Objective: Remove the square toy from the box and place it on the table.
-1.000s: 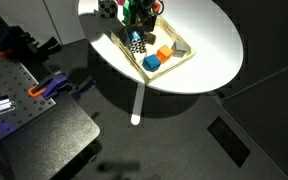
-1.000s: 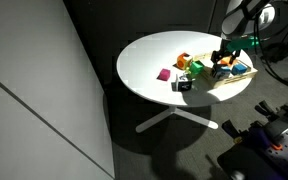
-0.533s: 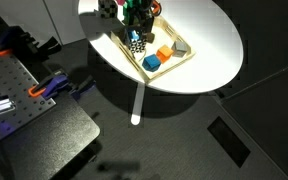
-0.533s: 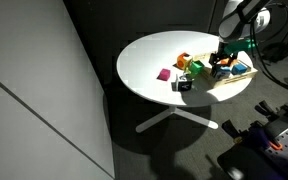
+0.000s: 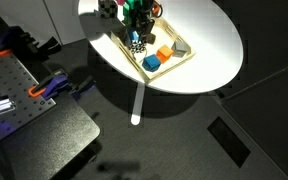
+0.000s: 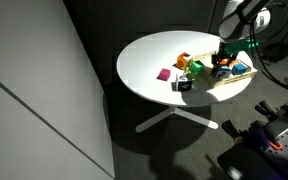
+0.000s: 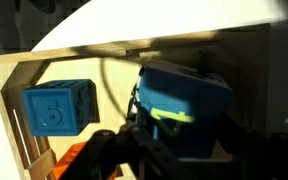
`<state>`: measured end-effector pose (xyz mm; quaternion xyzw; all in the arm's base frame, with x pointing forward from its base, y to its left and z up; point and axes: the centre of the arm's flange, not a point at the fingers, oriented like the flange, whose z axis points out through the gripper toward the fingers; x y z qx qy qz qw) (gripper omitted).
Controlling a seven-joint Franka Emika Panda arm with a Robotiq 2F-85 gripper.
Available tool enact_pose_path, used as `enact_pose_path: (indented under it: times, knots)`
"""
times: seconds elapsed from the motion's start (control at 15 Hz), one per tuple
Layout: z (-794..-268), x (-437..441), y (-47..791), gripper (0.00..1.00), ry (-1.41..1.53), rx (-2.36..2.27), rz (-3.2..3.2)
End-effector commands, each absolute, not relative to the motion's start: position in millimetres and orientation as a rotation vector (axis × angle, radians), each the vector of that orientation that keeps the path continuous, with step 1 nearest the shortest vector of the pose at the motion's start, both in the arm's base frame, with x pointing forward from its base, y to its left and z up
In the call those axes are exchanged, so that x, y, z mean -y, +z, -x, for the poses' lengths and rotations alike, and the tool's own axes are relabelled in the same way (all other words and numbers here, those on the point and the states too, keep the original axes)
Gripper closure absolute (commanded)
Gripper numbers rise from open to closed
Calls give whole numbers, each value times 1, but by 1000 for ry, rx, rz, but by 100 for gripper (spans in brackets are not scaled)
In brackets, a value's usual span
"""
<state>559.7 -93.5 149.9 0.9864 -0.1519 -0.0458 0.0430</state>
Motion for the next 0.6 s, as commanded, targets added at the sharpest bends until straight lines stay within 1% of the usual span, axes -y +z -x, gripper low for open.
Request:
enact_pose_path:
  times: [0.0,0.33,0.47,0.53]
  knots:
    - [-559,89,162,62,-146,488,-2990]
    - [-554,86,177,94,-162,502,-2990]
    - [-549,84,192,98,-181,504,-2991]
    - [-546,83,201,95,-183,504,-2993]
